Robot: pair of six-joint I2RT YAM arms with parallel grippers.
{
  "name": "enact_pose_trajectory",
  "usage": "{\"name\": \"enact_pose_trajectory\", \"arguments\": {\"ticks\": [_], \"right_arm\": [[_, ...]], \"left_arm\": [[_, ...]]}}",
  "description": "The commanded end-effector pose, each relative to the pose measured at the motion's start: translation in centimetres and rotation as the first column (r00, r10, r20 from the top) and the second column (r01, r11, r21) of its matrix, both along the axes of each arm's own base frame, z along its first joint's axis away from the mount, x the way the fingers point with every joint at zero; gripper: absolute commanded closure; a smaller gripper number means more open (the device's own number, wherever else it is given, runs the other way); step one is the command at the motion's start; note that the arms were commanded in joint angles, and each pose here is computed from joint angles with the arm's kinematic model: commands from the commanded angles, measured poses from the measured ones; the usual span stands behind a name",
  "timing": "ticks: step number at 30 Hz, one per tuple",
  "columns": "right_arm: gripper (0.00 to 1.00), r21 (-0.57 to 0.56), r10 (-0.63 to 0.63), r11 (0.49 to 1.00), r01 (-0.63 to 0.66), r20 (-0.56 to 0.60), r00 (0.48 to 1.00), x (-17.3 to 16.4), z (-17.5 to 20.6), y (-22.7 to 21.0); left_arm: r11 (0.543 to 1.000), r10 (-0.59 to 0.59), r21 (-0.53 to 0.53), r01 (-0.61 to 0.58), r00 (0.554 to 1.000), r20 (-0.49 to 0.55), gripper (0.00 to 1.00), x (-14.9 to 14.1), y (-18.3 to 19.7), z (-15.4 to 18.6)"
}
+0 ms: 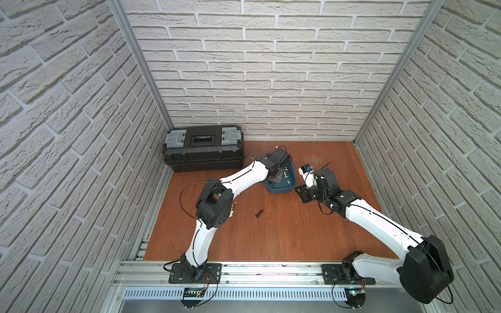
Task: Put the chess pieces into the storage box
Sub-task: Place the chess piece in the storage box.
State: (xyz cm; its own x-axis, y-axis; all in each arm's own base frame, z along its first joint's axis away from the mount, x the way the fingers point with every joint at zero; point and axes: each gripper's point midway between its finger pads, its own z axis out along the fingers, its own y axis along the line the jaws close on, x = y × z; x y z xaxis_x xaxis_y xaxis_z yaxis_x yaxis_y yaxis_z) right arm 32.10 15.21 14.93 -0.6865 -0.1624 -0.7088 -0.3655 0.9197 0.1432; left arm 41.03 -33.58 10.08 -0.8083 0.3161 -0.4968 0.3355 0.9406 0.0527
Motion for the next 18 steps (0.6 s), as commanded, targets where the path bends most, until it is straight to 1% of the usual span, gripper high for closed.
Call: {"name": "enact_pose_trajectory", "arguments": {"ticks": [1,2,6,7,11,15,18], "right_arm": [[0.71,0.012,-0.030,0.999,0.030,0.040,0.999,0.4,0.7,-0.4],[0.71,0.011,-0.029,1.000,0.028,0.041,0.999,0.4,0.7,-0.4],[0.71,0.006,-0.027,1.000,0.027,0.041,0.999,0.5,0.7,-0.4],[0.71,0.006,-0.026,1.000,0.025,0.041,0.999,0.5,0.7,-0.4],[0.70,-0.005,-0.010,1.000,0.010,0.030,1.000,0.5,0.3,-0.2],[0.70,-0.014,0.009,1.000,-0.008,0.017,1.000,0.5,0.2,0.0],[0.70,0.011,0.037,0.999,-0.037,0.026,0.999,0.3,0.3,0.6]], "left_arm": [[1.000,0.015,0.015,-0.015,1.000,-0.004,0.76,1.5,0.1,-0.6],[1.000,0.015,0.016,-0.015,1.000,-0.007,0.74,1.7,-0.1,-0.8],[1.000,0.017,0.012,-0.017,1.000,-0.004,0.56,2.0,-0.5,-0.9],[1.000,0.018,0.009,-0.018,1.000,-0.002,0.53,2.0,-0.5,-0.7],[1.000,0.014,-0.018,-0.014,1.000,0.026,0.50,1.8,-0.7,1.5],[0.998,-0.010,-0.053,0.016,0.995,0.102,0.50,0.7,-0.8,5.9],[0.997,0.006,-0.078,0.006,0.989,0.149,0.50,-0.6,0.4,8.3]]}}
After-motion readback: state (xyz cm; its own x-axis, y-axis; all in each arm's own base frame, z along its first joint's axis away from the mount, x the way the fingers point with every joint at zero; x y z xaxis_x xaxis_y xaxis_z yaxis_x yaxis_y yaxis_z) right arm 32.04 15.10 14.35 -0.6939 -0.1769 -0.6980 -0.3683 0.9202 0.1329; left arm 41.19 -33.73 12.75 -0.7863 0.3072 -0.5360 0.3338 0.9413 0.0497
